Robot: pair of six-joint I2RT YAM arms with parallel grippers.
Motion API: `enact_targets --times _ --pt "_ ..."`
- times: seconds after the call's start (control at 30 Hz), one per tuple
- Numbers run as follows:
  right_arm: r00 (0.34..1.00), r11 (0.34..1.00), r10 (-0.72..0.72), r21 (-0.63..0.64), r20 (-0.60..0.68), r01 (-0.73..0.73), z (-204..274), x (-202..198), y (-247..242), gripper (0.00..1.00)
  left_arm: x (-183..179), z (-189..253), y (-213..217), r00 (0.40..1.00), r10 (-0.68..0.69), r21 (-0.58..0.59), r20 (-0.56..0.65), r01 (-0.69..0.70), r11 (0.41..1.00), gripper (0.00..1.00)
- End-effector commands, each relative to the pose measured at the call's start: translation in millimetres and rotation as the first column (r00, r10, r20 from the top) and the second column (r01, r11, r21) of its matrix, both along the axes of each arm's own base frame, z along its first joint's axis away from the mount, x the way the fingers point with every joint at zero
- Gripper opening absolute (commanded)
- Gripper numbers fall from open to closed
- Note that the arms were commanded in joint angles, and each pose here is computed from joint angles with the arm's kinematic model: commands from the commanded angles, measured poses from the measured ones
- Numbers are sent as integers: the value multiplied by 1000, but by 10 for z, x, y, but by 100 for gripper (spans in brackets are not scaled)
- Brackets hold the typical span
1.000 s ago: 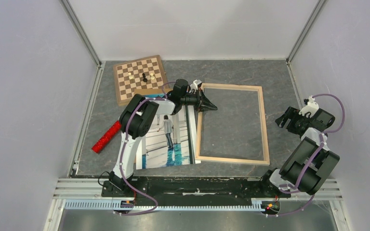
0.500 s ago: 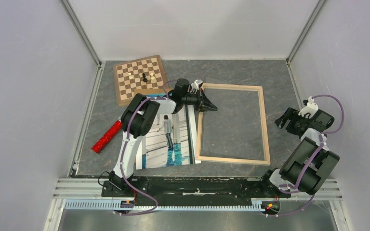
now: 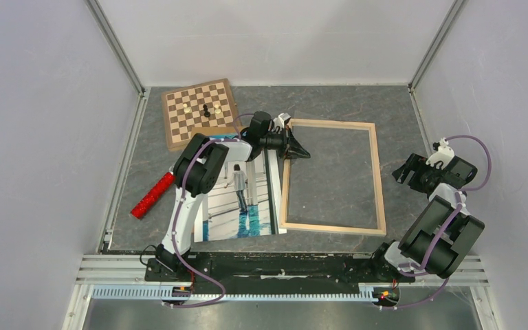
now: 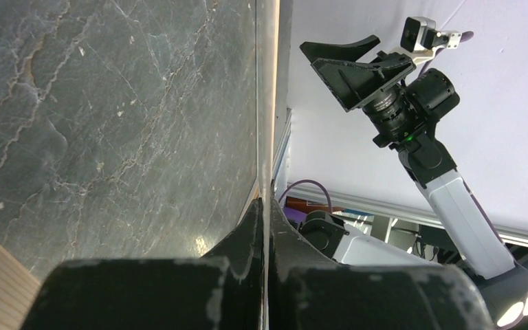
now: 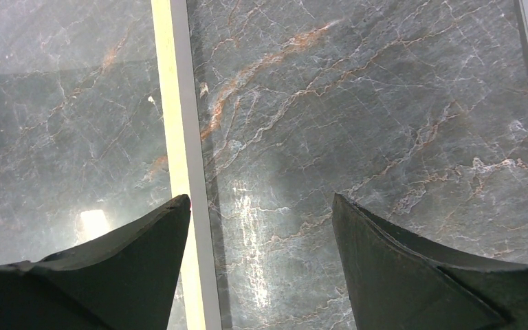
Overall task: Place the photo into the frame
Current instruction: Move the photo frame to the center of the board.
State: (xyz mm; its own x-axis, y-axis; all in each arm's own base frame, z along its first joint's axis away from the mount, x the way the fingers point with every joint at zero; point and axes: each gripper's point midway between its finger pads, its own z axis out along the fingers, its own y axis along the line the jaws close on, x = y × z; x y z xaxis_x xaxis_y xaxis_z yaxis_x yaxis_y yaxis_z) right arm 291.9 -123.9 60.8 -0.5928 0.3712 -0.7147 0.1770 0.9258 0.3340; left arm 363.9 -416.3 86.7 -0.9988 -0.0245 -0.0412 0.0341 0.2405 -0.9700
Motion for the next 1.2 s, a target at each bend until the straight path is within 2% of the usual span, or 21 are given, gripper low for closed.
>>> enact_targets --times 0.0,0.77,1.17 --pt "999 1000 0 -26 51 1 105 47 -43 78 92 99 -49 992 -19 -27 123 23 999 2" --pt "999 1000 2 -25 46 -1 70 40 -47 78 91 139 -54 970 -50 -11 236 54 998 2" --pt "999 999 1 -32 46 1 73 34 -56 78 81 121 -95 970 -55 -22 238 62 998 2"
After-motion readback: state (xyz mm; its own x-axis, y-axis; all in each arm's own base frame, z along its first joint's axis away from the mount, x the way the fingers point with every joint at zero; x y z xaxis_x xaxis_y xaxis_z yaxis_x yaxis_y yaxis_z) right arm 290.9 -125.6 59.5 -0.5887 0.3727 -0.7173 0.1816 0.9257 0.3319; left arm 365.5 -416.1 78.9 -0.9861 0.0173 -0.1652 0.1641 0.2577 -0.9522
